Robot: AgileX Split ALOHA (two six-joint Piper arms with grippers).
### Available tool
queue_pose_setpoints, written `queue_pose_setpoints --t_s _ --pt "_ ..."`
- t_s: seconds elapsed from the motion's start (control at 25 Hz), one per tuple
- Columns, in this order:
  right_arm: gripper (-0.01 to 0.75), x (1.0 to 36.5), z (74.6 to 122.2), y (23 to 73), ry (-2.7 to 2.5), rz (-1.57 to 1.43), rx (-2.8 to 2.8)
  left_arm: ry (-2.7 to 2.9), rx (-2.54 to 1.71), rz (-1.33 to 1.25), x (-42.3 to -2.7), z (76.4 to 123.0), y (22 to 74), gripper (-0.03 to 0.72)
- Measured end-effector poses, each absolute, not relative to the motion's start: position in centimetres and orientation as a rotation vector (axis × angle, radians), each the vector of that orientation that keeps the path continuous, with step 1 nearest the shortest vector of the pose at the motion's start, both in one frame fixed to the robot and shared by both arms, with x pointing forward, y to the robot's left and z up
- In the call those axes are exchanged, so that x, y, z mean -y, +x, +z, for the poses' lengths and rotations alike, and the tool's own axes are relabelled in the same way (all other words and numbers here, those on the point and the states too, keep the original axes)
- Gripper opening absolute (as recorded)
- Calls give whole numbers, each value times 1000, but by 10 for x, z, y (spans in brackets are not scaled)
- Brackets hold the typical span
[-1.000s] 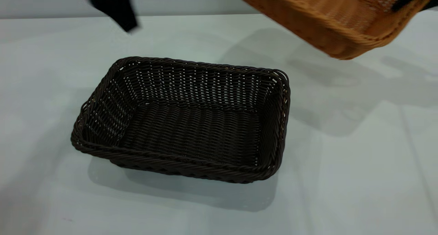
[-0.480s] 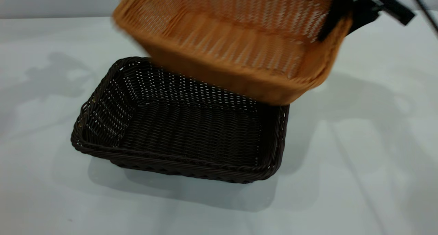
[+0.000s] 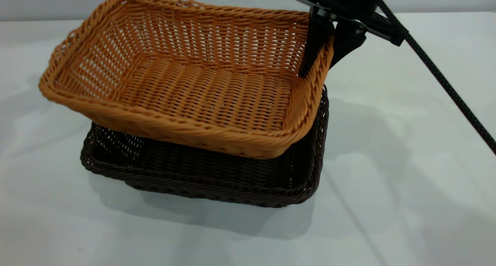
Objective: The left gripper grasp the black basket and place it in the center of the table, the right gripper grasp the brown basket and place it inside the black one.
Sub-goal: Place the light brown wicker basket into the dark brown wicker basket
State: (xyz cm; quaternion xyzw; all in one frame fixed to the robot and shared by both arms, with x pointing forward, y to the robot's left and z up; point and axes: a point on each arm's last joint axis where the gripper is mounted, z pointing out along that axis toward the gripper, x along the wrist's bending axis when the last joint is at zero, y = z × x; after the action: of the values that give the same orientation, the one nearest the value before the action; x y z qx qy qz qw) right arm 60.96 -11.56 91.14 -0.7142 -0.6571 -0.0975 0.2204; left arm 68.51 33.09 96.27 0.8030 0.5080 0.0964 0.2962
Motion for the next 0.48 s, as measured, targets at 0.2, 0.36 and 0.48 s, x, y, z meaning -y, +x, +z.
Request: queue_pose_setpoints --t_s 0.2,0.36,0.48 --pt "83 116 904 611 -1995 -243 1827 2149 -1328 263 -331 963 685 529" --pt "82 115 895 611 -1997 -225 1821 2149 -1327 261 -331 962 685 529" --pt "82 109 895 609 -1981 -228 1840 2150 -1324 262 -331 962 685 529"
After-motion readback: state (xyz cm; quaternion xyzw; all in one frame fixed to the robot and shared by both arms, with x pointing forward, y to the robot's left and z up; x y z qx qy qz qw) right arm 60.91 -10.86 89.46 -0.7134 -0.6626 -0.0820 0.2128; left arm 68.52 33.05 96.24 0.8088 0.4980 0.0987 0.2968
